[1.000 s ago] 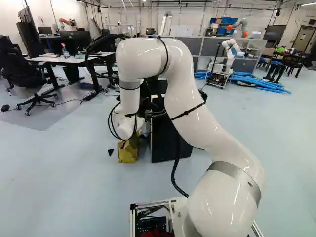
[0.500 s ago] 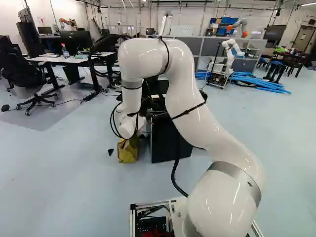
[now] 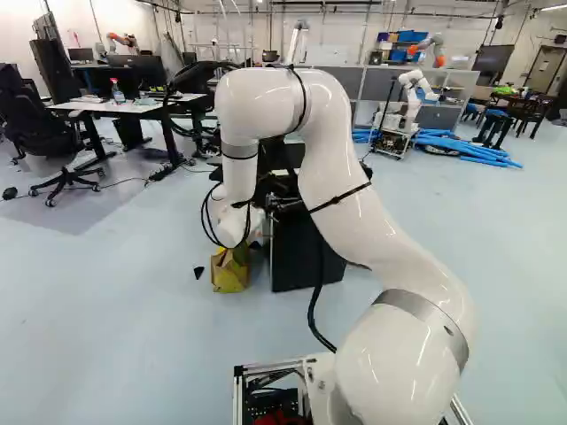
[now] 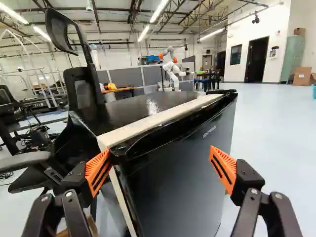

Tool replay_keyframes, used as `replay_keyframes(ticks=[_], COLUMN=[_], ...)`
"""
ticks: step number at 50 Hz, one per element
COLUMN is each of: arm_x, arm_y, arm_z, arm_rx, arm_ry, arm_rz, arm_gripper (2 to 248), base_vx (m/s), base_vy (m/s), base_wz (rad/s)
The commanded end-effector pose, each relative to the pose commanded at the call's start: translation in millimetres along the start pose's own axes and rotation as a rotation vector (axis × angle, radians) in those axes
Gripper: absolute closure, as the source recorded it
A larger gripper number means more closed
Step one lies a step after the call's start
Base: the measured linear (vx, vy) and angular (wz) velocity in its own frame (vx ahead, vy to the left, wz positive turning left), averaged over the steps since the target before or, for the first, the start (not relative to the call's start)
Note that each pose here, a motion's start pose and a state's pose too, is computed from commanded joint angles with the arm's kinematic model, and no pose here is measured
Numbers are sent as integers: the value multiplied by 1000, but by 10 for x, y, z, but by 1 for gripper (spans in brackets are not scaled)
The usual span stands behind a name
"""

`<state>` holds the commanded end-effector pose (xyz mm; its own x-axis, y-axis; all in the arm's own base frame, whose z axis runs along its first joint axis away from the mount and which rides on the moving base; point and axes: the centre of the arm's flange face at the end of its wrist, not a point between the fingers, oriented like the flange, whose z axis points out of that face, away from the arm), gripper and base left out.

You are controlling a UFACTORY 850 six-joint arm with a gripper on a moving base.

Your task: Grab a drink from the fridge

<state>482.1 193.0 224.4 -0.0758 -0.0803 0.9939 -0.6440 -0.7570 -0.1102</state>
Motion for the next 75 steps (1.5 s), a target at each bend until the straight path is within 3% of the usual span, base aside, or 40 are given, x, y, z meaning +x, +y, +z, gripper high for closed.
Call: replay_keyframes(ticks=[28, 75], arm_x=[27, 113], arm_y=[100, 490], arm_z=[-70, -388], arm_rx=[6, 22], arm_ry=[-2, -25], arm_rz=[-17, -85], arm_gripper=[3, 3], base_vx=[0, 0], base_vy=[0, 0], base_wz=[0, 0])
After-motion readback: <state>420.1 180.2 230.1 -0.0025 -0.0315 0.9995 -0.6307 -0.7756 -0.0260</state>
